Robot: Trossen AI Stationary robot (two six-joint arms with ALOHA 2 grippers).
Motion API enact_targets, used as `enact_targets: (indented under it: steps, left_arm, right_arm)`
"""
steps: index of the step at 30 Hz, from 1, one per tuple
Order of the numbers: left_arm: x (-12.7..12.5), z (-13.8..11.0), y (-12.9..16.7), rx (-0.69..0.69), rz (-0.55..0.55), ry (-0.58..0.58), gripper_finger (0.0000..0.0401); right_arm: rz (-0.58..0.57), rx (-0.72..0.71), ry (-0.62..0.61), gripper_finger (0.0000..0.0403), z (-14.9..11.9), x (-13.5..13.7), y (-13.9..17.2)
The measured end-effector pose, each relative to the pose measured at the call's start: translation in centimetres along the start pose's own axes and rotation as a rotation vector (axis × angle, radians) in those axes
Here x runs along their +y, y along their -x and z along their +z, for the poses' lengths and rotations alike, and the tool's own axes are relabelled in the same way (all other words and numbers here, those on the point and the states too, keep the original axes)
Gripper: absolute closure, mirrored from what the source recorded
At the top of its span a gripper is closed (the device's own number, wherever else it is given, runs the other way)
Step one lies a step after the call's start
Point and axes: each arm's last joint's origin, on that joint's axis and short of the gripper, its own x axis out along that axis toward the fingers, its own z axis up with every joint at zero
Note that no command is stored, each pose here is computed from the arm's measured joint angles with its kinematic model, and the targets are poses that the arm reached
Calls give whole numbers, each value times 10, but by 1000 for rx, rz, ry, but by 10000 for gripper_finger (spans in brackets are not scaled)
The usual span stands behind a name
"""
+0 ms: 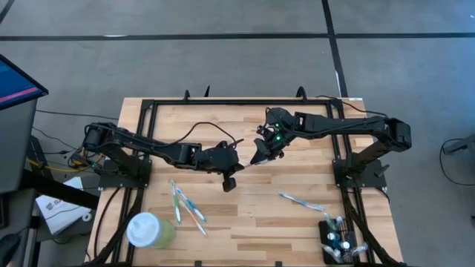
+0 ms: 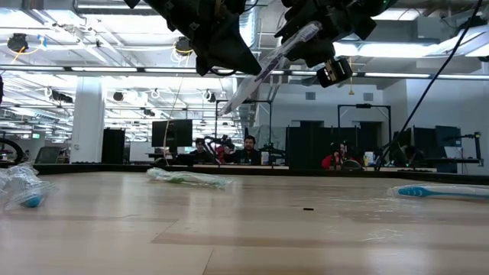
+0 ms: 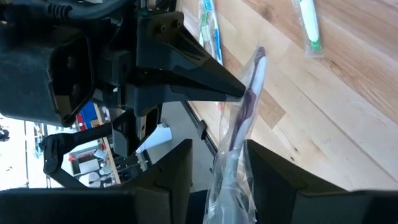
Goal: Pick & Place toothbrushing station
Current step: Put the purple toothbrush into the black organizer
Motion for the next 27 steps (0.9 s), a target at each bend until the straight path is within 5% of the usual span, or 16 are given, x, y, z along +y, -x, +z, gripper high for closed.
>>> enact_targets:
  steps: [11, 27]
  left_arm:
    - [0, 0, 0, -1, 0, -8, 401]
    - [-1, 0, 0, 2, -37, -35, 401]
  right_arm:
    - [-26, 33, -30, 308, -2, -4, 0]
    - [-32, 18, -37, 310, 0, -5, 2]
